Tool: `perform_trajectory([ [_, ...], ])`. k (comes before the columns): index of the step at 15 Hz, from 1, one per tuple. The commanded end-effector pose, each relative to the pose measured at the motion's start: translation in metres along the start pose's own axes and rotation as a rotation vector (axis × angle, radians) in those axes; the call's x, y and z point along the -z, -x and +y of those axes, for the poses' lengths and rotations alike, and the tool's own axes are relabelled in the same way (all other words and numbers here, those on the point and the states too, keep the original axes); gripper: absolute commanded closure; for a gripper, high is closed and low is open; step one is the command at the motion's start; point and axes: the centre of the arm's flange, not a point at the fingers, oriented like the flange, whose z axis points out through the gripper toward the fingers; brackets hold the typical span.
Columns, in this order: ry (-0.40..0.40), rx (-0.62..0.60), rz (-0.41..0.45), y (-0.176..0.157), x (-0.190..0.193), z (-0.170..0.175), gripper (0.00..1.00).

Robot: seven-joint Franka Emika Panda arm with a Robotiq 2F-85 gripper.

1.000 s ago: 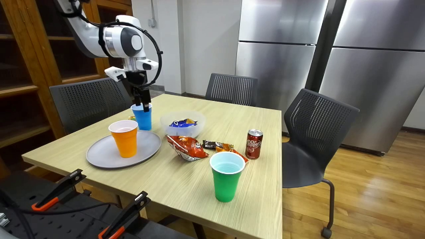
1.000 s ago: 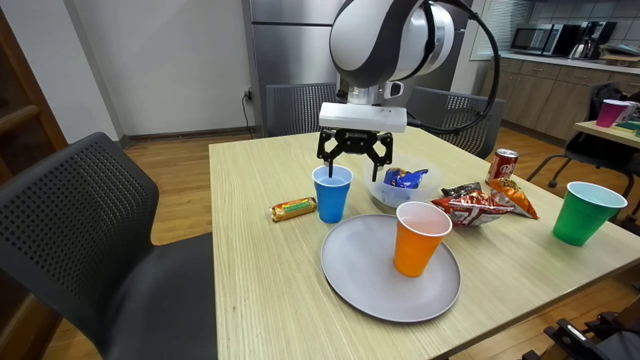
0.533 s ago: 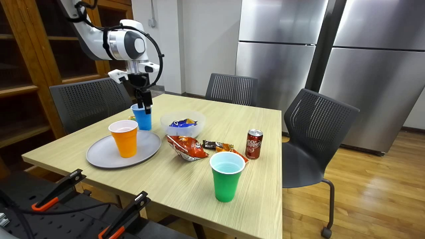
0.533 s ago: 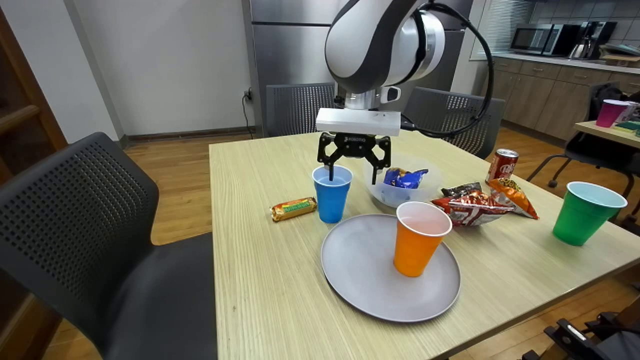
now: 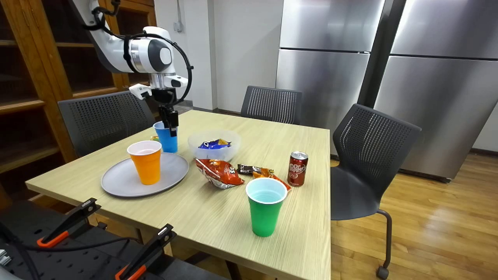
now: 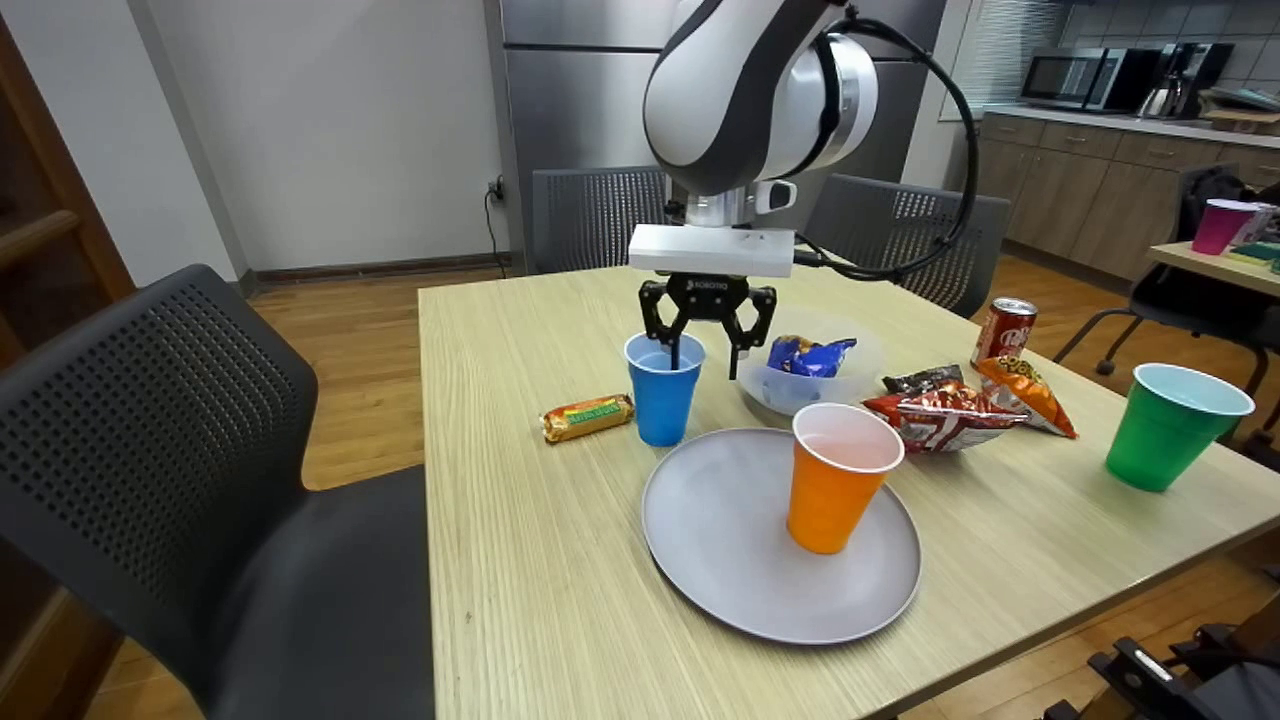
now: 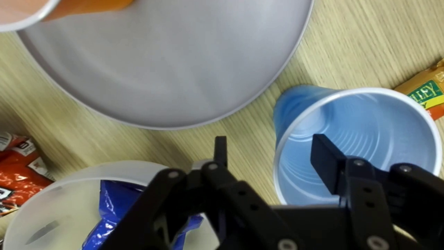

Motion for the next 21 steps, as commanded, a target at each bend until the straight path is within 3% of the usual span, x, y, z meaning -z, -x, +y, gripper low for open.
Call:
perform_trajectory([
  [1,0.025,-0.018,-0.004,-0.004,0.003,-0.007,0.67],
  [6,0.020,-0.012,-0.002,0.002,0.006,-0.005,1.00],
  [21,-0.053,0.070,0.022,0.046,0.039,-0.002,0.99],
])
